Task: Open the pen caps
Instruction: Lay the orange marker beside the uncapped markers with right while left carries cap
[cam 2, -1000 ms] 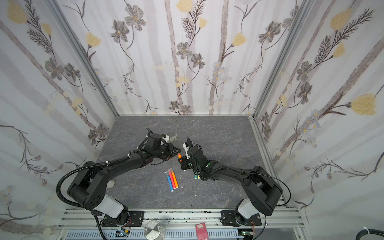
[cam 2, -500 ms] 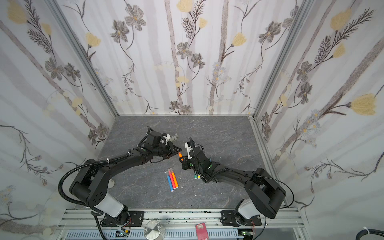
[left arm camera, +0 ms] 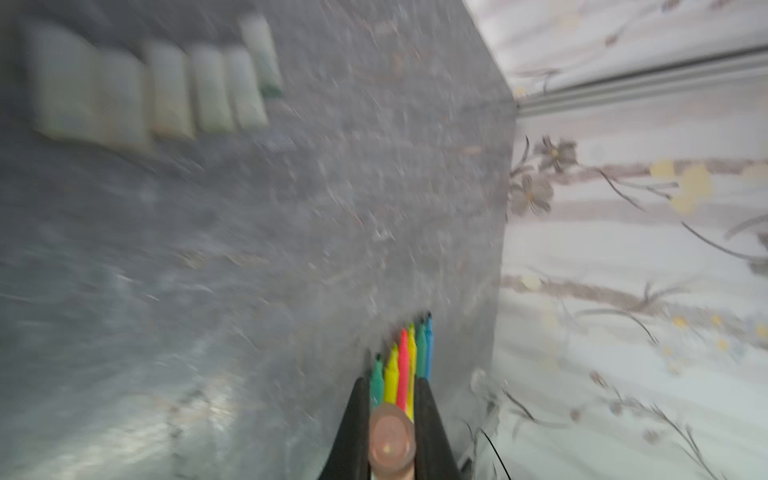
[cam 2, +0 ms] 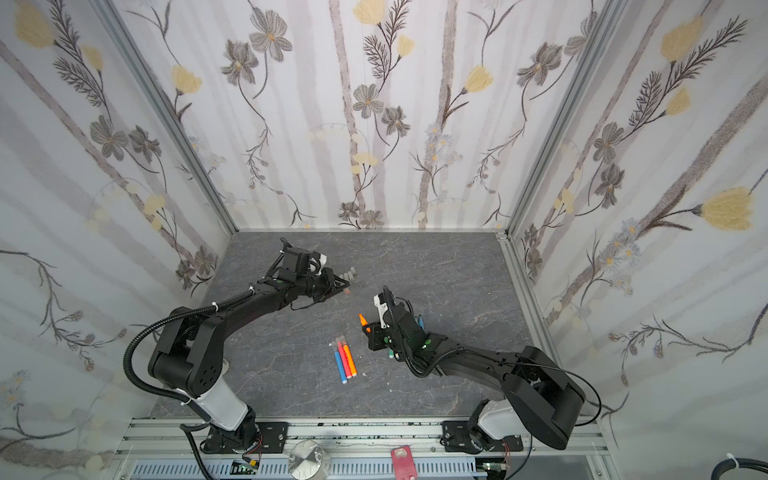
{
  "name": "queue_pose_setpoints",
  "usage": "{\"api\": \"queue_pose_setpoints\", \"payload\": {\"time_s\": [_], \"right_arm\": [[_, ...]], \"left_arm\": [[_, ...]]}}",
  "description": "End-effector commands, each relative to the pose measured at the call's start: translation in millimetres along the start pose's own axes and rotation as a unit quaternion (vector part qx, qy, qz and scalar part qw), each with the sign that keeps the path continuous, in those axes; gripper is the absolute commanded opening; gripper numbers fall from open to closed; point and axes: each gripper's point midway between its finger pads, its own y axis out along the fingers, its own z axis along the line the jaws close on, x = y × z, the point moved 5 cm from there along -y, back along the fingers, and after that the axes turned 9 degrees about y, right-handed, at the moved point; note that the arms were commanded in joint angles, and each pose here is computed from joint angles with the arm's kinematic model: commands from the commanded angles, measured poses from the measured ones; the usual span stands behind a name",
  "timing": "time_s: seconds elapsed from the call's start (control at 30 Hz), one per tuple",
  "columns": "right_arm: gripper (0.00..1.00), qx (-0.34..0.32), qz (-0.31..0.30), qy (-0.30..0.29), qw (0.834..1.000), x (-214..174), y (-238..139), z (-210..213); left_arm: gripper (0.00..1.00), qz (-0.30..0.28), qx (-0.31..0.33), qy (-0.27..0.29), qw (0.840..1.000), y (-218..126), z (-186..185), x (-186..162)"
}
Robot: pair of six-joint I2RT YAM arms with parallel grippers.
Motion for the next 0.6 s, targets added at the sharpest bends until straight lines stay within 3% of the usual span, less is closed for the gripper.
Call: {"api": "queue_pose_setpoints", "payload": {"time_s": [0.0, 0.2, 0.47, 0.57], "right_arm": [[0.00, -0.008, 0.010, 0.005, 1.000, -5.0, -2.5, -3.8], [0.00, -0.028, 0.009, 0.011, 1.000, -8.1, 0.6, -9.9], [0.00, -0.176, 0.013, 0.043, 0.983, -11.2, 24.4, -43.6], [0.00, -0.202, 0.004, 0.041, 0.978, -6.5, 31.8, -44.2]], "left_arm": [[0.00, -0.038, 0.024, 0.026, 0.999, -1.9, 6.4, 16.6], [0.00, -0.041, 0.043, 0.024, 0.998, -14.0, 27.1, 19.9], [0.00, -0.061, 0.082, 0.005, 0.995, -57.1, 72.9, 13.3], [0.00, -0.067, 0.097, 0.002, 0.993, -72.8, 86.3, 9.9]]}}
